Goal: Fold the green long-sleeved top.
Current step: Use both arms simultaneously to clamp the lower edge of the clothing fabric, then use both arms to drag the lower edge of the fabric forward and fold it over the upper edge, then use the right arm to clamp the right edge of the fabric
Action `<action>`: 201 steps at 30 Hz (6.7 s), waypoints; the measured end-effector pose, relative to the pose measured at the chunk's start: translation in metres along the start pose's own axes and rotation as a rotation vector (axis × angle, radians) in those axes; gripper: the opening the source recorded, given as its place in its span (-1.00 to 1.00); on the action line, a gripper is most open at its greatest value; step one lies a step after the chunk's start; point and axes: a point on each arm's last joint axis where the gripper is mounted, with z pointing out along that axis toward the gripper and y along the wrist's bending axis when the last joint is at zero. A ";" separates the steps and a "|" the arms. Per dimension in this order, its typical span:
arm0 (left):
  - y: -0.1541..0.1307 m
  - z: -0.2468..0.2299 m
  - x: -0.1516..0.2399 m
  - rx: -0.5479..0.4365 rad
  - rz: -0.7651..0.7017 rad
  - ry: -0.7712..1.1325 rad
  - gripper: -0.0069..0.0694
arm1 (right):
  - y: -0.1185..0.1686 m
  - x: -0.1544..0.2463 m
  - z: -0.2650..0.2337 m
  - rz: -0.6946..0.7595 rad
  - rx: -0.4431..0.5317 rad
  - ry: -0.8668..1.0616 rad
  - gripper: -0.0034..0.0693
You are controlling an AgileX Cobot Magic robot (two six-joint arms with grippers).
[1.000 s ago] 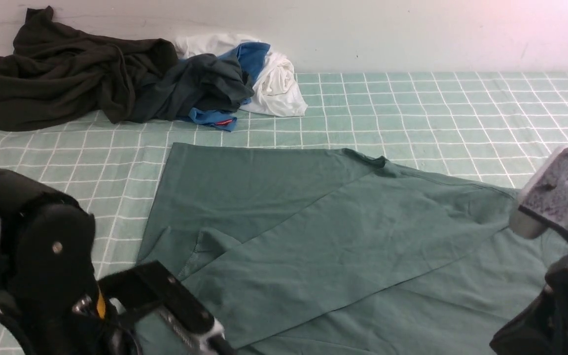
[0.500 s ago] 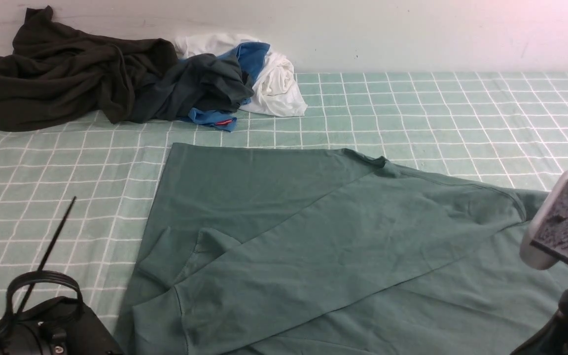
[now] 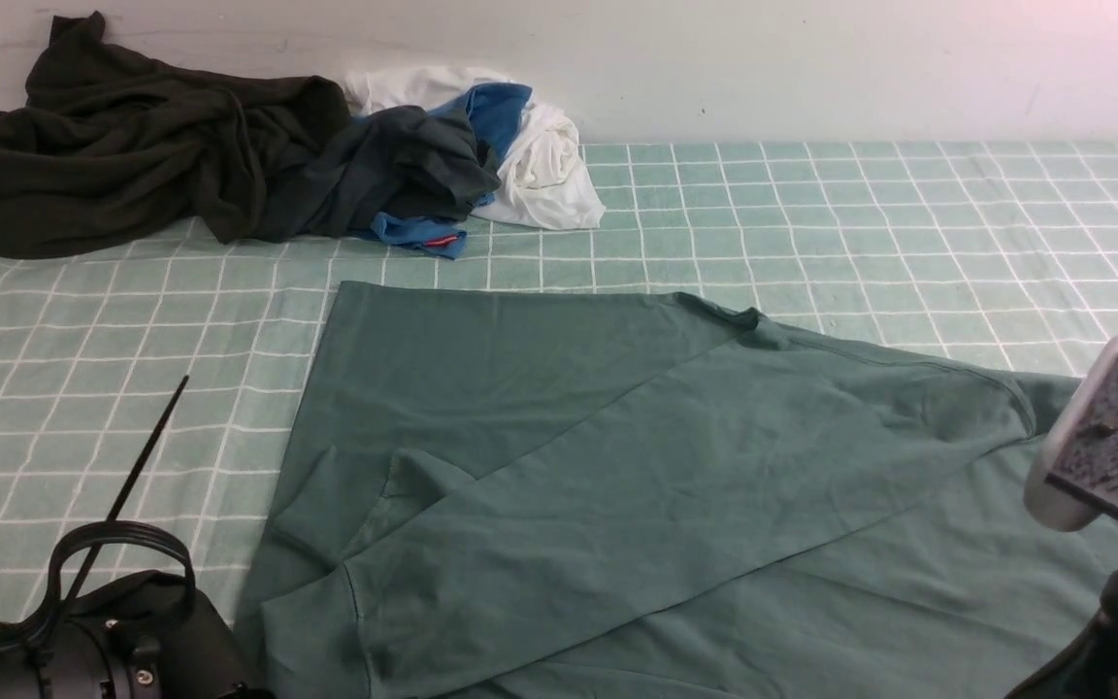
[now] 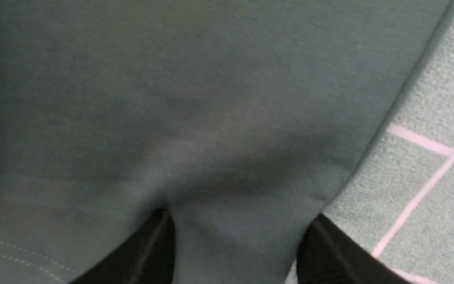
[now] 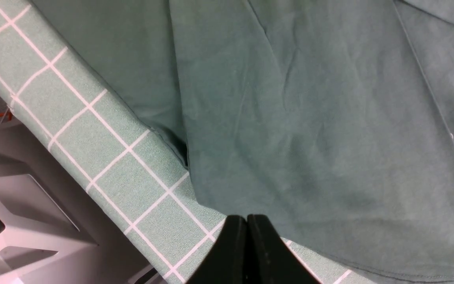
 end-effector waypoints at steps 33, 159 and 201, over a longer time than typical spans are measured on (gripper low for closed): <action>0.002 -0.034 0.022 -0.065 -0.149 0.096 -0.80 | -0.005 0.023 0.045 -0.402 -0.024 0.143 0.15; 0.342 -0.061 -0.064 -0.060 -0.743 -0.243 -0.83 | -0.283 -0.192 0.176 0.477 0.381 -0.390 -0.42; 0.244 -0.001 -0.038 0.137 -0.755 -0.040 -0.83 | -0.316 0.020 0.124 0.908 0.409 0.138 0.38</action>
